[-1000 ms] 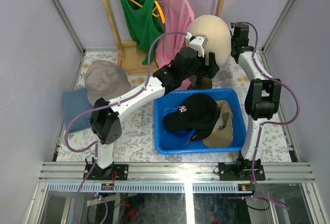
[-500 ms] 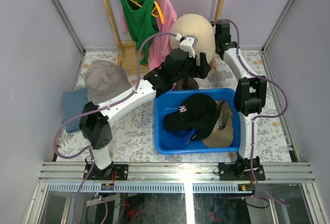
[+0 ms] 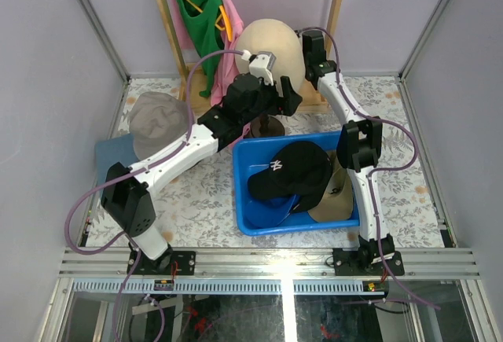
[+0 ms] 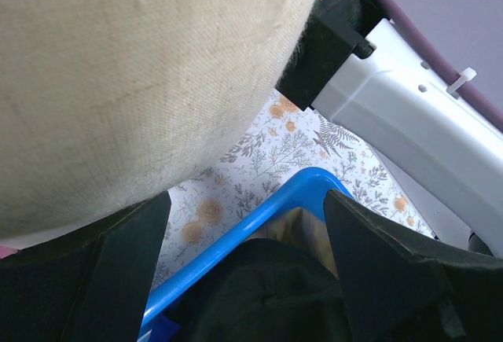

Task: Stack the hats
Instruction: Move the hat stand to the center of the board.

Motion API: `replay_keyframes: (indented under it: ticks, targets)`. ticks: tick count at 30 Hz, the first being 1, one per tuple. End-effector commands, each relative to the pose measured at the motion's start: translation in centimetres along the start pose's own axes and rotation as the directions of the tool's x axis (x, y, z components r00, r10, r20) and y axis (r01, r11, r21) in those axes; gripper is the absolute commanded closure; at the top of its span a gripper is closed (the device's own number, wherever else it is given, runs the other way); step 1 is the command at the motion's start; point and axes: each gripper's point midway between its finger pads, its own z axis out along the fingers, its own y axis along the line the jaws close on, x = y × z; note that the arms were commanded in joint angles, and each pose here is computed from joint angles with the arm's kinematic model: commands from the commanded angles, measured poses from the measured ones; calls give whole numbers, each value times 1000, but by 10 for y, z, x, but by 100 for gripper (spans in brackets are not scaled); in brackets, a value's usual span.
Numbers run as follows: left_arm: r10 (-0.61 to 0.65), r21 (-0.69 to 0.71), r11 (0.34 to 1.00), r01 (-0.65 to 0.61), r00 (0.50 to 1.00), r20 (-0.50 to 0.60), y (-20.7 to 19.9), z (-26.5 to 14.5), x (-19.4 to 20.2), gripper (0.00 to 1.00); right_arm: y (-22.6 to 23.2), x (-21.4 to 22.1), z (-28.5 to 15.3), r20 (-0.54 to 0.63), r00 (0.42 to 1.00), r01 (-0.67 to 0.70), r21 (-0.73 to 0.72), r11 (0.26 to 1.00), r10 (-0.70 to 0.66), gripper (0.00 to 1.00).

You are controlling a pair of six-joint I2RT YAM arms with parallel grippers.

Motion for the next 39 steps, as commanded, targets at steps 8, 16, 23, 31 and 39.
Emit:
replay_keyframes:
  ticks: [8,16,23,31,39]
  targets:
    - [30,152,987,-55,987,158,-24,3,-48,21,90,62,-12,-147,975,137,-189,972,-166,0]
    - [28,211,976,-51,993,112,-52,23,-36,22,99,33,-54,-84,979,165,-205,965,-186,0]
    - [31,245,968,-57,993,110,-75,37,-34,22,101,15,-82,-49,978,190,-202,961,-204,0]
    - [32,267,962,-56,995,93,-88,48,-28,22,106,-4,-110,-15,975,215,-225,950,-224,0]
    - [38,254,965,-58,996,85,-88,38,-18,22,114,-4,-118,-22,968,234,-262,936,-248,0]
